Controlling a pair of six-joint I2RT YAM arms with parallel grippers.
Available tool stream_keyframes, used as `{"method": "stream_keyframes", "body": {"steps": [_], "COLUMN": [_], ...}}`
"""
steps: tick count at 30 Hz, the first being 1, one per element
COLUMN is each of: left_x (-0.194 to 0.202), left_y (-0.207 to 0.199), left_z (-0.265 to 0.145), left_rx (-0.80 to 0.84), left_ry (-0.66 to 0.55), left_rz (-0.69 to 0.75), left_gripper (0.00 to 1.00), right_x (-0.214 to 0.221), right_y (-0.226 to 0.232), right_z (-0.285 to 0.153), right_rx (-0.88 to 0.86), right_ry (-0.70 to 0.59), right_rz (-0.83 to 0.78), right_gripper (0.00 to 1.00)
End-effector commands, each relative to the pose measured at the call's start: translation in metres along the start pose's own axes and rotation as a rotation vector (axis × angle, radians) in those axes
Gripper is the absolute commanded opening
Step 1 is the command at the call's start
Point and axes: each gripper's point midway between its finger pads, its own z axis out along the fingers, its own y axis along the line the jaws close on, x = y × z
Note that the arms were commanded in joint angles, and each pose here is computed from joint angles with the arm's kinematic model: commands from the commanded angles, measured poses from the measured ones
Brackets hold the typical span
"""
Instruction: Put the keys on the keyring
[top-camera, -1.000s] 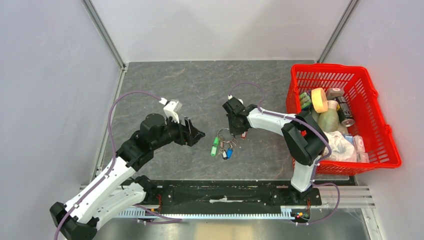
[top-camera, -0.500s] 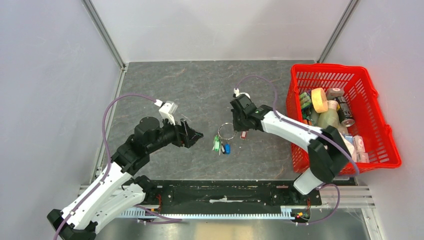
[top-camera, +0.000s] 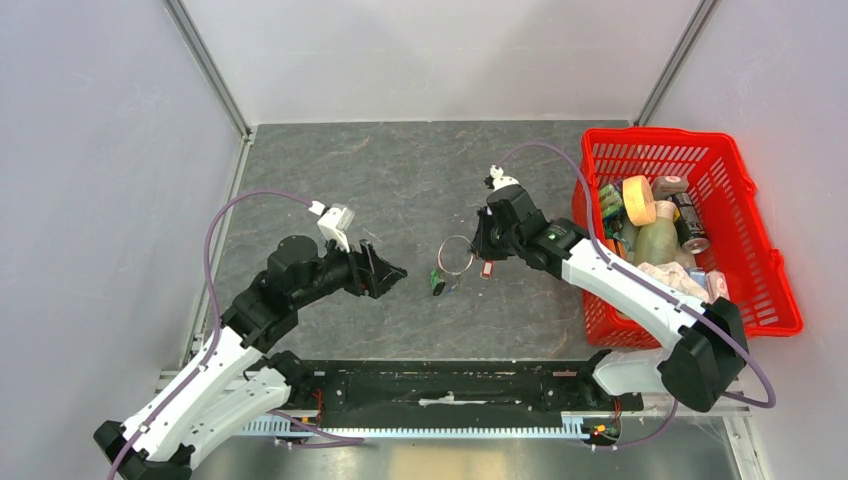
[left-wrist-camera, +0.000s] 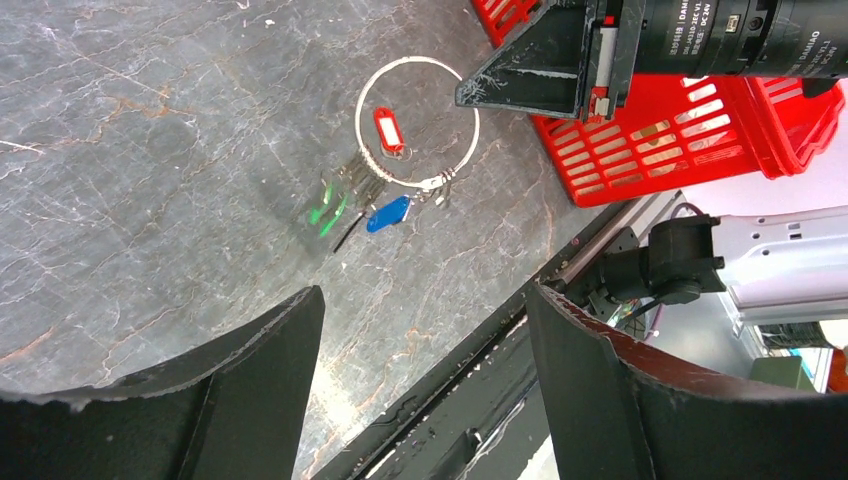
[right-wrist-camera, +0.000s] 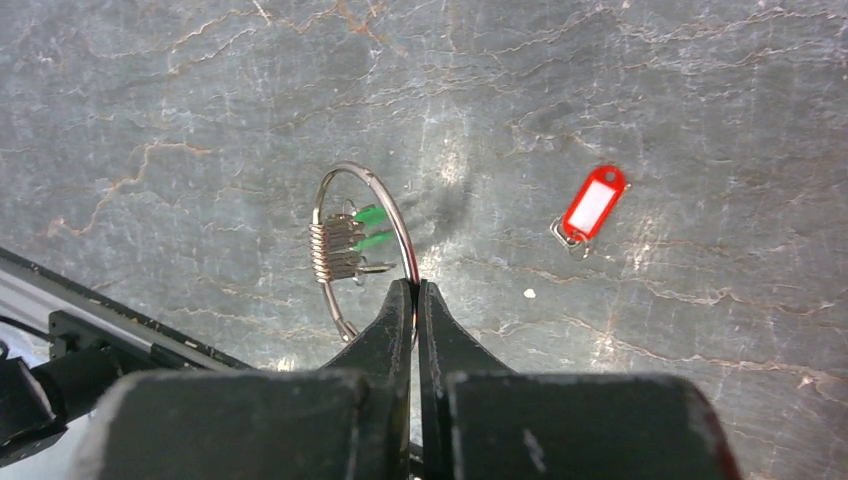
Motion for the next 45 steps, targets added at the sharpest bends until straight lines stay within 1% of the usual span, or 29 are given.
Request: {"method": "stream_keyframes", "body": {"steps": [1, 5, 16, 19, 29, 33, 37, 45], "left_x": [-0.010, -0.013, -0.013, -0.013, -0.020, -0.023, -0.024, -0.024], "left_y": [-0.013, -0.016, -0.018, -0.019, -0.027, -0.032, -0.035, -0.035], "left_z": [-0.003, -0.006, -0.006, -0.006, -0.012, -0.015, -0.018, -0.022], "left_rx": [0.054, 0.063, 0.076, 0.080, 0.120, 0.140, 0.153, 0.156], "left_ry": [-0.043, -0.056, -0.054, -0.056, -0.094, -0.107, -0.115, -0.125], "left_rz": [-0.012, -0.009, -0.013, -0.013, -0.007, -0.009, -0.012, -0.015], "left_gripper": [0.80, 0.80, 0.80, 0.80, 0.81, 0.81, 0.81, 0.81], "right_x": [-0.014, -0.020, -0.030, -0.038, -0.054, -0.058, -0.049, -0.005], "right_y": [0.021, 0.030, 0.036, 0.041, 0.064, 0.065, 0.060, 0.060], "right_z": [-0.016, -0.025, -0.037, -0.048, -0.094, -0.110, -0.097, -0.039], "right_rx": [-0.104, -0.148, -0.188, -0.213, -0.376, -0.402, -0.373, -0.398], "right_ry": [-0.064, -0.093, -0.136, -0.170, -0.219, -0.252, -0.212, -0.058], "right_rz": [0.064, 0.104, 0.158, 0.173, 0.234, 0.246, 0.263, 0.363], "right_gripper": [0.00, 0.00, 0.00, 0.00, 0.00, 0.00, 0.00, 0.00]}}
